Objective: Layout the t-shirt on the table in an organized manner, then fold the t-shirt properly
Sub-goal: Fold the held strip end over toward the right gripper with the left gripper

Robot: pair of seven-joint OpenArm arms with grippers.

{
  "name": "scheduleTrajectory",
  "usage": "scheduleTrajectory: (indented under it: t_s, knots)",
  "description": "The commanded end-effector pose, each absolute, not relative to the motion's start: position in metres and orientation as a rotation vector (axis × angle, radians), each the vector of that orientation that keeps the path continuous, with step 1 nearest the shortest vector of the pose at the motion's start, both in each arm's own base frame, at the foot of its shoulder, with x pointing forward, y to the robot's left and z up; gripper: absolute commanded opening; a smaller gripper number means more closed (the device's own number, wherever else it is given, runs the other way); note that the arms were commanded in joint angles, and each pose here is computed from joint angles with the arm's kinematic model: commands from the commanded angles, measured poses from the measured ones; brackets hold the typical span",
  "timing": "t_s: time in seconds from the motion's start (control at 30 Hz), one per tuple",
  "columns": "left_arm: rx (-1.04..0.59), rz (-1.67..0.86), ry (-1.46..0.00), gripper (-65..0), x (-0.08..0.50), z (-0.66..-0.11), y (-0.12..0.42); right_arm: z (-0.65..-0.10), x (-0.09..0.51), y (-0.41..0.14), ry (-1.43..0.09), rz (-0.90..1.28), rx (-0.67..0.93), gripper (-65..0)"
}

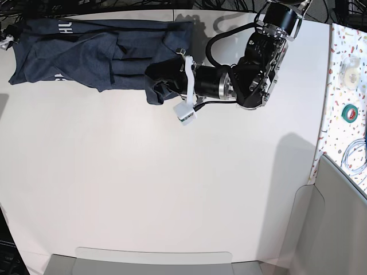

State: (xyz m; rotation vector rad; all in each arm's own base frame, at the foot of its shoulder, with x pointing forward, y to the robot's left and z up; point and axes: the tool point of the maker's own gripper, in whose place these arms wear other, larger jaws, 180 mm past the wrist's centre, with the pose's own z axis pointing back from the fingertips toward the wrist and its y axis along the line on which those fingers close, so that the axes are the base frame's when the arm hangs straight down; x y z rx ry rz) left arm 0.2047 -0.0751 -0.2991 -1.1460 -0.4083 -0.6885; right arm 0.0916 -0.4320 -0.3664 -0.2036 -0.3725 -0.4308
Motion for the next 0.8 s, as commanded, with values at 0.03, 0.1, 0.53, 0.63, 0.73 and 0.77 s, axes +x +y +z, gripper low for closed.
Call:
scheduleTrajectory:
  t_s: [0.03,0.1,0.53,0.63,0.73,0.77]
  knots:
    - [-1.172,-0.683,-0.438,-64.9,0.212,-0.291,-0.079,-0.358,0.095,-0.441,-0.396,-0.421,-0.224,-29.2]
    - [-1.19,-0.676,-0.437,-64.9,0.213,-0.289,-0.086,-0.358,0.097,-0.441,-0.398,-0.424,-0.221,-29.2]
    - [-1.244,-0.757,-0.413,-64.9,0.206,-0.281,-0.119,-0.358,0.099,-0.441,-0.403,-0.425,-0.22,-29.2]
    - [-1.255,-0.791,-0.418,-64.9,0.203,-0.276,-0.128,-0.358,0.099,-0.441,-0.403,-0.425,-0.22,-29.2]
    - [-1.264,-0.815,-0.4,-64.9,0.198,-0.278,-0.137,-0.358,0.099,-0.441,-0.403,-0.425,-0.22,-29.2]
    - [-1.266,-0.816,-0.399,-64.9,0.198,-0.279,-0.139,-0.358,0.099,-0.441,-0.403,-0.425,-0.22,-29.2]
